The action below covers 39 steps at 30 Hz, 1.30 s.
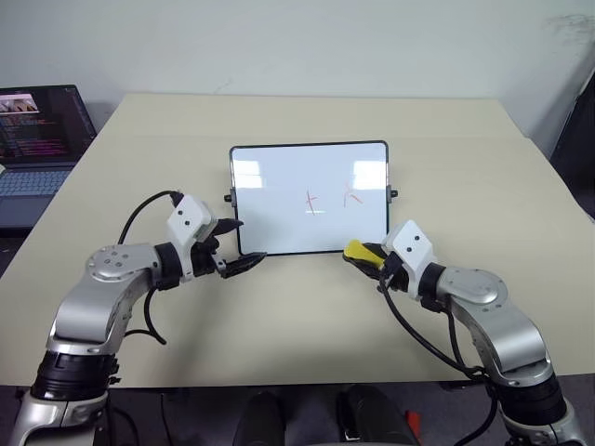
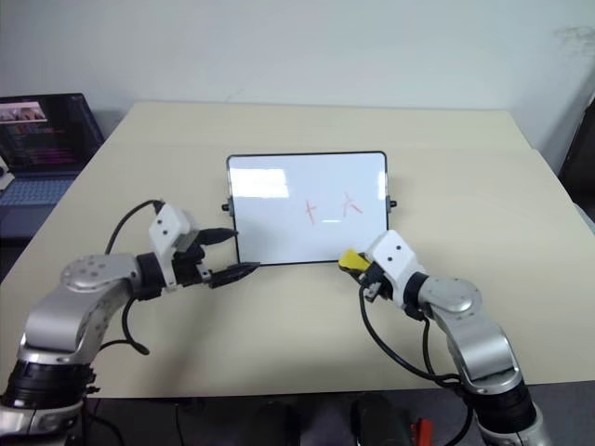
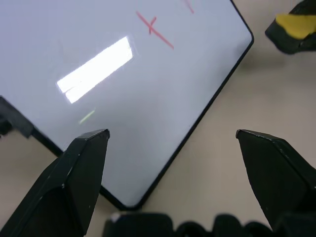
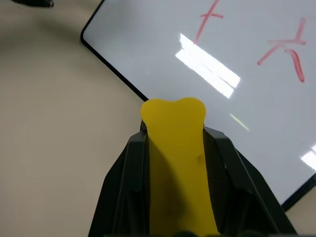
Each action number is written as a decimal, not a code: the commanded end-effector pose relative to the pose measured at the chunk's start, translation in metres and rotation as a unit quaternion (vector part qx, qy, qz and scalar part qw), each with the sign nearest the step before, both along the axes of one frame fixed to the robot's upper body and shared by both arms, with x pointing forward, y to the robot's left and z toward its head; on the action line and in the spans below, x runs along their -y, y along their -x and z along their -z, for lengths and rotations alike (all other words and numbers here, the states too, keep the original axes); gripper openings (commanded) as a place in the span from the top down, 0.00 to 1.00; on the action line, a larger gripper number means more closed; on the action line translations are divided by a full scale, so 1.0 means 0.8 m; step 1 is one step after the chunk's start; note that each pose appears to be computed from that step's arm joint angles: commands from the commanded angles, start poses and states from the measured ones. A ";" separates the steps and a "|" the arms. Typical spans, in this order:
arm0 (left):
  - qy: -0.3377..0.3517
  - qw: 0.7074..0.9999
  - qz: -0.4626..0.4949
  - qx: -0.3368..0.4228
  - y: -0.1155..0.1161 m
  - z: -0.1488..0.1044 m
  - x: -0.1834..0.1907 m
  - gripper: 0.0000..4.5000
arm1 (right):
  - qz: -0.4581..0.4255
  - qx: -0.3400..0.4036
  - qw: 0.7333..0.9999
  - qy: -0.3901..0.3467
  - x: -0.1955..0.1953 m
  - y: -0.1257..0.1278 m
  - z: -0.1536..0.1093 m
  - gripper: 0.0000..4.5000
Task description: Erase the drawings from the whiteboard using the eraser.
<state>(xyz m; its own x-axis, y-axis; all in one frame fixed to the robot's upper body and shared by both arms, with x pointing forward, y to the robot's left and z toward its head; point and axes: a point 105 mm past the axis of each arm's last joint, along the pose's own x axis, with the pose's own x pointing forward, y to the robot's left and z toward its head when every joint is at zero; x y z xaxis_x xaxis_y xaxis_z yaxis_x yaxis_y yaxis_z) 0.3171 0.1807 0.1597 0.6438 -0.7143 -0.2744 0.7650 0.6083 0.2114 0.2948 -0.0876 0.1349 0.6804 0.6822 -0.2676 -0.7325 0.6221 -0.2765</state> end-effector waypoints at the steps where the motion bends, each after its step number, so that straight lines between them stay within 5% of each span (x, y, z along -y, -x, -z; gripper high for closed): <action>1: 0.006 1.000 0.016 0.023 -0.004 -0.014 0.010 0.00 | -0.003 0.040 0.999 -0.016 -0.007 0.002 -0.021 0.75; 22: 0.003 0.999 0.023 0.024 0.003 -0.011 0.015 0.00 | -0.045 0.086 0.995 -0.003 -0.042 -0.008 -0.035 0.75; 34: -0.001 0.999 0.018 0.027 0.004 -0.015 0.011 0.00 | -0.057 0.189 0.979 0.059 -0.099 -0.090 -0.088 0.75; 39: -0.002 0.999 0.022 0.023 0.007 -0.012 0.013 0.00 | -0.054 0.188 0.976 0.095 -0.102 -0.119 -0.080 0.75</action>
